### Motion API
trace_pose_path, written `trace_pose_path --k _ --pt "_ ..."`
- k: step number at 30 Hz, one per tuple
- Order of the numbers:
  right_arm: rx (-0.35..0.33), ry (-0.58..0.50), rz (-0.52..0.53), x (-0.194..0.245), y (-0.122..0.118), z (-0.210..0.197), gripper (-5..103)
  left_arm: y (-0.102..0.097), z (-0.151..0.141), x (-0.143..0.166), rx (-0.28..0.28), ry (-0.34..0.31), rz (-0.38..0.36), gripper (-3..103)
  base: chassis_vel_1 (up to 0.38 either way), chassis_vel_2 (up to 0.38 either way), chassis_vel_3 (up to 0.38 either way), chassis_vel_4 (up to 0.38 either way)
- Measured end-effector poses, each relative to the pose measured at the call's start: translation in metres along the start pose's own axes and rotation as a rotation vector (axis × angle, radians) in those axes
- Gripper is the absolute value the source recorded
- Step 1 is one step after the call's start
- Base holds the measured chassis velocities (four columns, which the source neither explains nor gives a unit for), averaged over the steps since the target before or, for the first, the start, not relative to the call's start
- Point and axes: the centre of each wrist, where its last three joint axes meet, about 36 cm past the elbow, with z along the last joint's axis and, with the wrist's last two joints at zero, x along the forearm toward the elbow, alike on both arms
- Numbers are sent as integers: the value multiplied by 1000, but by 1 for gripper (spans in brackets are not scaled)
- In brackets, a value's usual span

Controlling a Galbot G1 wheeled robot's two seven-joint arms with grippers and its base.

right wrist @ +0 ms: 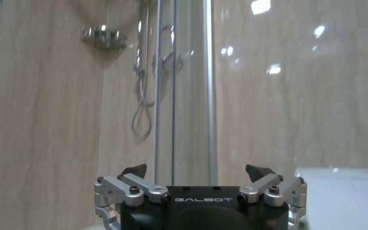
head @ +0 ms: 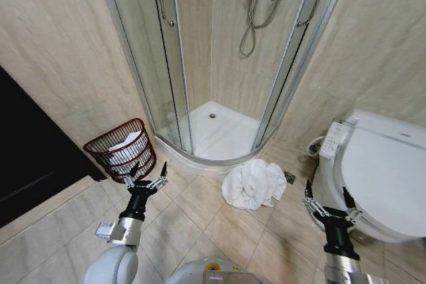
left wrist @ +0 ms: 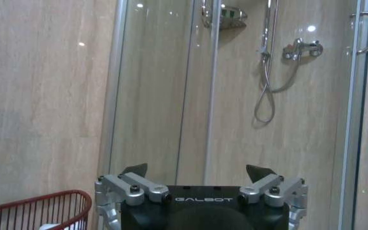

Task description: Discard the used towel into the hamper.

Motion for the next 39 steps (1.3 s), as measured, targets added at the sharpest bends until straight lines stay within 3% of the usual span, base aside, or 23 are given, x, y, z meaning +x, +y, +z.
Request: trace_pose_path --k 8,18,26,30,36,39 --pt "-17 68 -43 -24 14 16 100 0 0 0 0 0 0 100 0 0 0 0" --pt "-18 247 -168 -81 50 44 100 0 0 0 0 0 0 100 0 0 0 0" --pt "-16 262 -171 -80 50 48 100 0 0 0 0 0 0 100 0 0 0 0" --pt "-22 364 -143 -47 41 89 100 0 0 0 0 0 1 100 0 0 0 0" --pt "-24 372 -135 -42 40 94 100 0 0 0 0 0 0 100 0 0 0 0" --pt "-46 393 -76 -40 29 111 100 0 0 0 0 0 0 100 0 0 0 0"
